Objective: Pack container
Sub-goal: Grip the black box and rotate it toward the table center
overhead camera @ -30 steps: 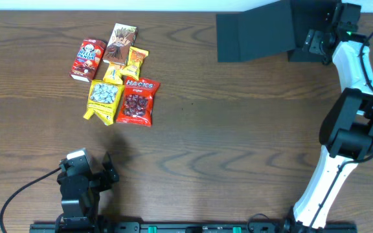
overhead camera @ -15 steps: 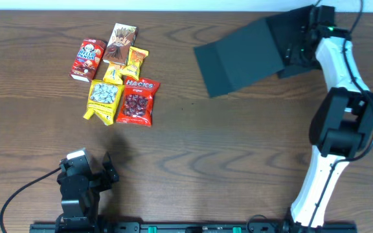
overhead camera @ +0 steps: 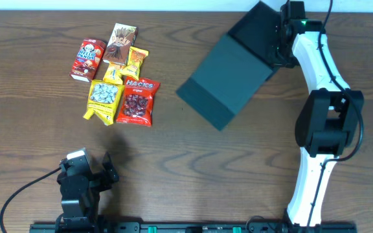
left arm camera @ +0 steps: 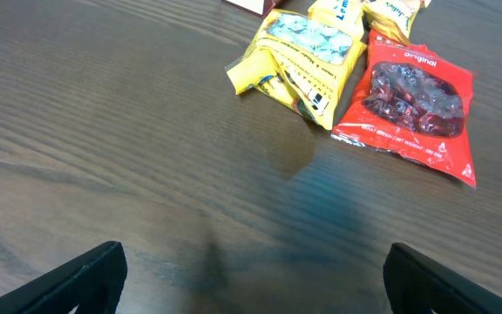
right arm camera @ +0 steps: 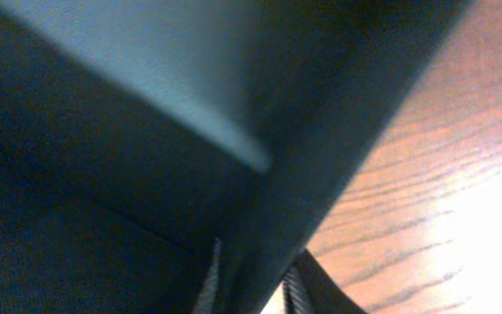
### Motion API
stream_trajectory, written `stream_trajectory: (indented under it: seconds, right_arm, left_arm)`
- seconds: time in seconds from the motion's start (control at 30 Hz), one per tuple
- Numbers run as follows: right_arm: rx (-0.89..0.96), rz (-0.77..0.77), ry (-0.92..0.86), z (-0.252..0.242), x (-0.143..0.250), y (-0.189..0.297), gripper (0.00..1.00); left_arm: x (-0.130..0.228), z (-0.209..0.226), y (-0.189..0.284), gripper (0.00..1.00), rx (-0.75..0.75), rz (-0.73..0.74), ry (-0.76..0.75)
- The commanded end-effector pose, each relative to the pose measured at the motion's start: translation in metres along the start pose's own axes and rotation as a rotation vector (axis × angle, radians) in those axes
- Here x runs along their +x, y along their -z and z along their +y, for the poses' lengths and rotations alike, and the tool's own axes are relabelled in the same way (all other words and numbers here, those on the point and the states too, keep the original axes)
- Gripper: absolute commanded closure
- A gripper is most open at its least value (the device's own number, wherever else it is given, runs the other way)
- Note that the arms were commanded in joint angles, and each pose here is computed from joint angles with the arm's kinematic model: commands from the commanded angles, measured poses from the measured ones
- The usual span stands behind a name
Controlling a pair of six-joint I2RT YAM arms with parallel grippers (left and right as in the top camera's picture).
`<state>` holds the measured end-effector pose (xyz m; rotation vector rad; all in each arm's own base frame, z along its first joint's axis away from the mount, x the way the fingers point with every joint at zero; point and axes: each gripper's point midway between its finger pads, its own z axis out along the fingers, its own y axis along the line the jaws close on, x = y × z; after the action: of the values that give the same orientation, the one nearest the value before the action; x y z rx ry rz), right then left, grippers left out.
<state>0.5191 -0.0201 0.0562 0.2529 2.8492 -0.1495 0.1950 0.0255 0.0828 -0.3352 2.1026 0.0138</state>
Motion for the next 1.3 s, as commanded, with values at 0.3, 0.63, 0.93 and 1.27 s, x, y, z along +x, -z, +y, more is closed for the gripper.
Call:
stream_trajectory:
  seconds: [0.3,0.63,0.93,1.27]
  right_arm:
    - [0.025,0.156,-0.124,-0.002,0.037,0.0,0.98]
    - [0.064,0.229,-0.266,-0.007,0.055,0.004,0.99]
    - [0.012,0.299,-0.922,0.026,0.061,0.007,0.98]
    - [-0.047,0.648,-1.667,0.092,0.076,0.03,0.98]
  left_arm:
    - [0.004,0.0,-0.002,0.05,0.003,0.006,0.011]
    - [0.003,0.0,-0.002,0.05,0.003,0.006,0.011]
    - [0.003,0.0,-0.002,0.05,0.003,0.005,0.011]
    - [0.003,0.0,-0.002,0.05,0.003,0.006,0.011]
